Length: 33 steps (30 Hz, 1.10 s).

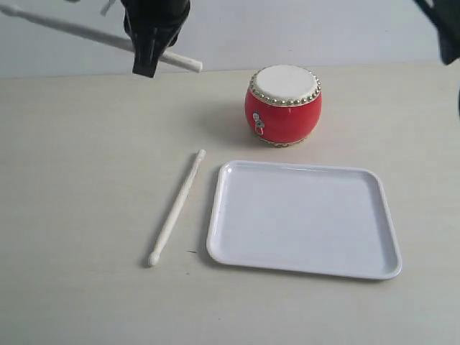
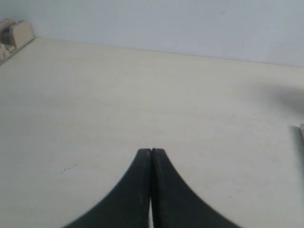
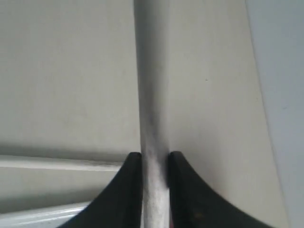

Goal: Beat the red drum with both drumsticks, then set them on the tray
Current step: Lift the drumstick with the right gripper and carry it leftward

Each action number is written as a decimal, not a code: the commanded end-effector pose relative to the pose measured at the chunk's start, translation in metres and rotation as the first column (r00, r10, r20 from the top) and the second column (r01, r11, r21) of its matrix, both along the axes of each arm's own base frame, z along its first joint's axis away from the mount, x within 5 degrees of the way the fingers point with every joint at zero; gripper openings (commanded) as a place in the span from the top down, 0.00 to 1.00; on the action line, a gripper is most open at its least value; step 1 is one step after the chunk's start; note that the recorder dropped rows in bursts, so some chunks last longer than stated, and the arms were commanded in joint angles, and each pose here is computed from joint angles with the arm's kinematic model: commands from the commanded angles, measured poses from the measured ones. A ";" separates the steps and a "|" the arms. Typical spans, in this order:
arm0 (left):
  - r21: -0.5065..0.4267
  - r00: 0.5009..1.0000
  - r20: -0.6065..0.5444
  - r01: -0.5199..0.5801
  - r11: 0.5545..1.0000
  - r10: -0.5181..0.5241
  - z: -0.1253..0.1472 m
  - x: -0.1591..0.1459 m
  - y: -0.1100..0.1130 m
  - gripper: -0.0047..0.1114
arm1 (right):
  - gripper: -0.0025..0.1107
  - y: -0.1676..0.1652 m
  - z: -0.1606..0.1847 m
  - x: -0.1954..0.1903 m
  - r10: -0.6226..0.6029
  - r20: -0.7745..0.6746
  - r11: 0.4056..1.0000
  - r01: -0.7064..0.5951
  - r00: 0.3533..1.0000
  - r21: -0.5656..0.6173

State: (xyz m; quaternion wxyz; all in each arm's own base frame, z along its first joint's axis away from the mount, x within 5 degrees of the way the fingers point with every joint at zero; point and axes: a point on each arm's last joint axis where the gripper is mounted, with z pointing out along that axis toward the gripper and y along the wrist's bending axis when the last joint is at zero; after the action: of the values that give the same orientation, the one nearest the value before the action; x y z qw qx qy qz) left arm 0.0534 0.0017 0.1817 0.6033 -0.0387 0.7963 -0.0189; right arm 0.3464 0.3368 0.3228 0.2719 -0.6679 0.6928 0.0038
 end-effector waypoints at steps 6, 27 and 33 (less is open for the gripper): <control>0.049 1.000 0.027 0.009 0.999 -0.010 0.001 0.000 0.000 0.96 | 0.98 -0.069 0.035 -0.001 -0.160 -0.234 0.959 0.207 0.959 0.192; -0.282 0.858 0.511 0.107 0.954 0.054 0.048 0.000 -0.002 0.96 | 0.98 -0.184 -0.019 -0.088 0.095 -0.255 0.732 0.106 0.962 0.673; -0.261 0.688 0.724 0.328 0.908 -0.041 0.088 -0.010 -0.014 0.96 | 0.98 -0.173 -0.022 -0.088 0.273 -0.307 0.604 0.086 0.912 0.793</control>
State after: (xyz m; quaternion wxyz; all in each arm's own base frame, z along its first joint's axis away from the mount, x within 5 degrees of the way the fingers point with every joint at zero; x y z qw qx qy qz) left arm 0.0455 -0.0042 0.2530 0.8268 -0.1125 0.4984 -0.2353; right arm 0.2601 0.1608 0.3002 0.3914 -0.5022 0.6530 0.4102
